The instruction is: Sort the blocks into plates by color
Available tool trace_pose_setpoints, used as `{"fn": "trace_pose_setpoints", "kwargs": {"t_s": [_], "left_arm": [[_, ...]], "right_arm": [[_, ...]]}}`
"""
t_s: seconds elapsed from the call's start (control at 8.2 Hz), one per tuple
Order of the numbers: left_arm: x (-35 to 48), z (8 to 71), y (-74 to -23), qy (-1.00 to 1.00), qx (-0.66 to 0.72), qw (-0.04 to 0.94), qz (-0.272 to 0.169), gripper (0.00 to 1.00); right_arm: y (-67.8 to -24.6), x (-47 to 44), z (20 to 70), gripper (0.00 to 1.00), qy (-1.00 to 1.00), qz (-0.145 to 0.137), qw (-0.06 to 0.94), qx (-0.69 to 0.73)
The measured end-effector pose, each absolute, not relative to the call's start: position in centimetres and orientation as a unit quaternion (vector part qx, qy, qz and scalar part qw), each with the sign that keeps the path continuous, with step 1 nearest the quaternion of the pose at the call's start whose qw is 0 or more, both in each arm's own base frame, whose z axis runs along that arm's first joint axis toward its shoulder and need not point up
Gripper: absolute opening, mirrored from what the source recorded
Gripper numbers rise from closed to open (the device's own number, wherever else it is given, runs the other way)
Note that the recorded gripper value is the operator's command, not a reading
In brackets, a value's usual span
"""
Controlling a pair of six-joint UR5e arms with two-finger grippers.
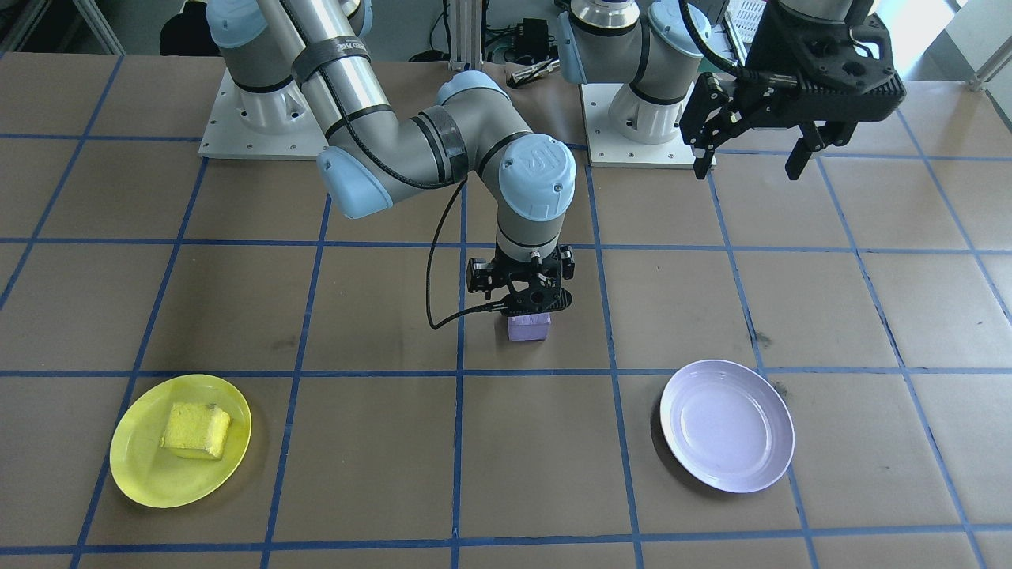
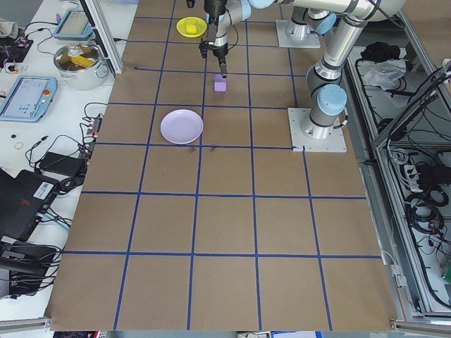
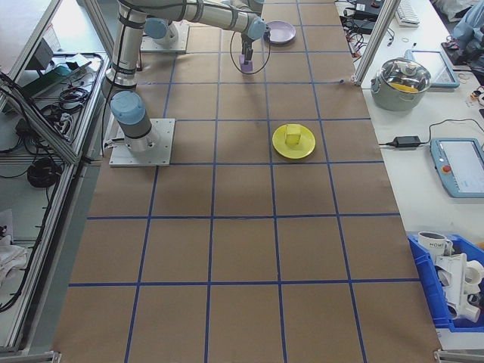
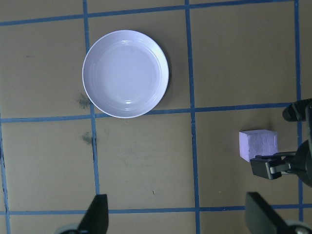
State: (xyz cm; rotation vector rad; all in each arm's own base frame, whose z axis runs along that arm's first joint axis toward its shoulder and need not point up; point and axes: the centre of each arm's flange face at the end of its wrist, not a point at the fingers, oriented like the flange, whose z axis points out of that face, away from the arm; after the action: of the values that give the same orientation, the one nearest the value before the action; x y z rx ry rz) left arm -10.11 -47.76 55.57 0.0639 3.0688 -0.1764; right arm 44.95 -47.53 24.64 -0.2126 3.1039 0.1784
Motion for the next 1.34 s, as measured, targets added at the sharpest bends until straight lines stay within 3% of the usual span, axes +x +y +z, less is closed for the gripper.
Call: {"fn": "trace_pose_setpoints", "kwargs": {"t_s": [0.37,0.85,1.34], "left_arm": [[-10.0,55.1,-47.1,0.998,0.015,0.035,-0.046,1.00],[-10.6,50.6,-48.8,0.999,-0.036,0.017,-0.013,1.00],[-15.6,46.4,-50.6,1.000,-0.029,0.005,-0.004,1.00]], "right_arm": [[-49.7,40.2,28.9,1.00,0.997,0.051,0.015,-0.055],[-52.3,23.6,41.2,1.00,0.999,0.013,-0.023,-0.022],[-47.7,16.1,49.2,1.00,0.999,0.005,-0.039,0.022]]}}
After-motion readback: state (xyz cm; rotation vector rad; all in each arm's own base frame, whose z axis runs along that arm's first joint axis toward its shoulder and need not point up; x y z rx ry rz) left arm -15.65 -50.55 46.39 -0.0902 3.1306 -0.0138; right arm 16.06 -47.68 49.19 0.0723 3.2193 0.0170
